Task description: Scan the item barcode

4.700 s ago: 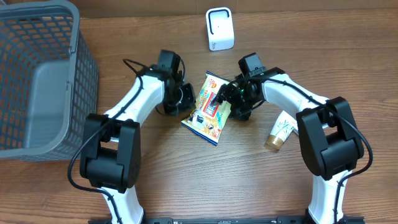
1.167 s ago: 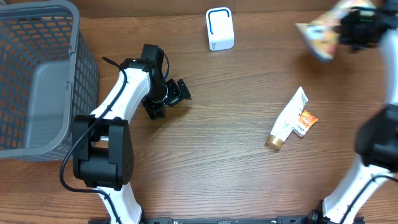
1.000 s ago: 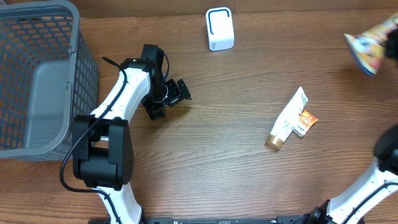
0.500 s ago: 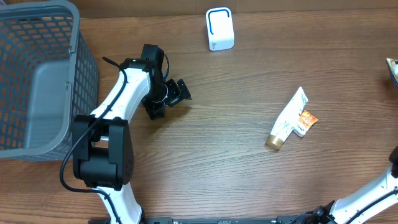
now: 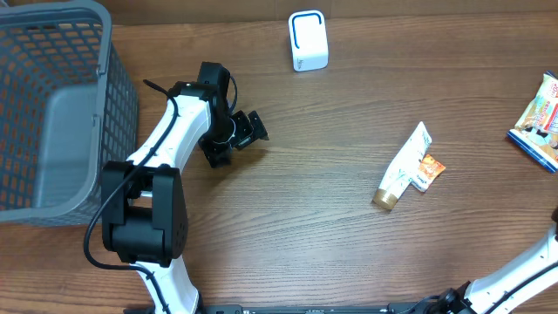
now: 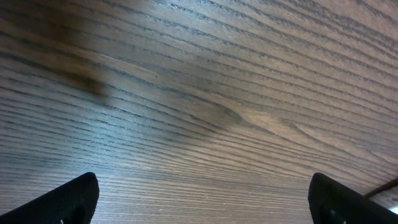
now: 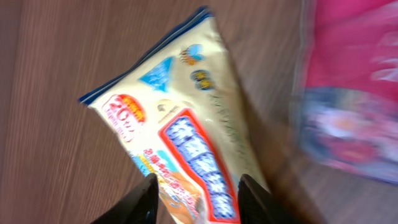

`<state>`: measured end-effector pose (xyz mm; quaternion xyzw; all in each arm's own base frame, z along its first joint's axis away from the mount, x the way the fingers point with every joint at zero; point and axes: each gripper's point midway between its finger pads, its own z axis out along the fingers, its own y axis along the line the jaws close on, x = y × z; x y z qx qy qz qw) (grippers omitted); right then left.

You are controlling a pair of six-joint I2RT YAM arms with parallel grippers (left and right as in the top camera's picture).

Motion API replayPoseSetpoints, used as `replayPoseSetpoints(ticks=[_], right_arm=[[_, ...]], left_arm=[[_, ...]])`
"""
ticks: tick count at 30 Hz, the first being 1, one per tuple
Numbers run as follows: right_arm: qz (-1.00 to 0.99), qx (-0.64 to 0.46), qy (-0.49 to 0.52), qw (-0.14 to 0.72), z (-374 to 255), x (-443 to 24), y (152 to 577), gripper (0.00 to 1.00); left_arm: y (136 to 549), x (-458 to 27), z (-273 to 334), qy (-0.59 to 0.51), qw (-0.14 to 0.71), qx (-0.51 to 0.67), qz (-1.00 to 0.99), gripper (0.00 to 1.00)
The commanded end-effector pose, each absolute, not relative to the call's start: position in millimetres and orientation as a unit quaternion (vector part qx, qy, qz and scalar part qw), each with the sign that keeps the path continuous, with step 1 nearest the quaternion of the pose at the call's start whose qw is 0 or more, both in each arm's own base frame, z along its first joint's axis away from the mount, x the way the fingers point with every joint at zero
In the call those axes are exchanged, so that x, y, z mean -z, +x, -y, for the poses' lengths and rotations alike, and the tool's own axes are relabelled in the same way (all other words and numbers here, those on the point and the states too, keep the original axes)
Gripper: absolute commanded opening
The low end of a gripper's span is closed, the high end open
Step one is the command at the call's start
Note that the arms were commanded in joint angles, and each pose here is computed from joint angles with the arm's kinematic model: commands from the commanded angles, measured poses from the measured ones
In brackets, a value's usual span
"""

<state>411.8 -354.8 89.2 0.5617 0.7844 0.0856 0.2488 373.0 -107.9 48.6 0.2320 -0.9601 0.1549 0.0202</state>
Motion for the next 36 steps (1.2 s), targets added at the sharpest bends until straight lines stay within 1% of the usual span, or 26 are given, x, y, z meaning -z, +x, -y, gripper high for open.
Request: replayPoseSetpoints(ticks=[1,3,5,6,8,10,14,17,20,27,31,36], right_arm=[[-0.785,-0.124,0.526,0.304,364,-140,424,0.33],[-0.801,-0.186,0.464,0.329,343,-159,441,0.32],[-0.811,-0.219,0.435,0.326,322,-162,451,0.27],[-0.815,-0.219,0.436,0.313,315,-158,451,0.17],[-0.828,-0.197,0.446,0.278,300,-141,451,0.04],[-0.836,-0.172,0.464,0.239,287,-123,450,0.04],[-0.814,-0.071,0.557,0.145,277,-84,426,0.04],[-0.815,-0.024,0.567,0.121,275,-65,420,0.04],[-0.794,0.027,0.599,0.101,285,-51,406,0.04],[-0.78,0.042,0.617,0.101,305,-32,394,0.04],[-0.78,0.033,0.612,0.128,316,-30,402,0.04],[-0.772,0.031,0.609,0.18,331,-37,421,0.04]], left_arm=[[376,-51,109,0.226,0.015,-0.157,0.961,1.0],[376,-51,109,0.226,0.015,-0.157,0.961,1.0],[376,-51,109,0.226,0.015,-0.157,0.961,1.0],[376,-51,109,0.226,0.015,-0.157,0.961,1.0],[376,-51,109,0.226,0.015,-0.157,0.961,1.0],[376,-51,109,0.226,0.015,-0.157,0.961,1.0],[376,-51,109,0.226,0.015,-0.157,0.961,1.0],[376,-51,109,0.226,0.015,-0.157,0.961,1.0],[376,-51,109,0.226,0.015,-0.157,0.961,1.0],[376,-51,109,0.226,0.015,-0.157,0.961,1.0],[376,-51,109,0.226,0.015,-0.157,0.961,1.0],[376,-51,109,0.226,0.015,-0.157,0.961,1.0]])
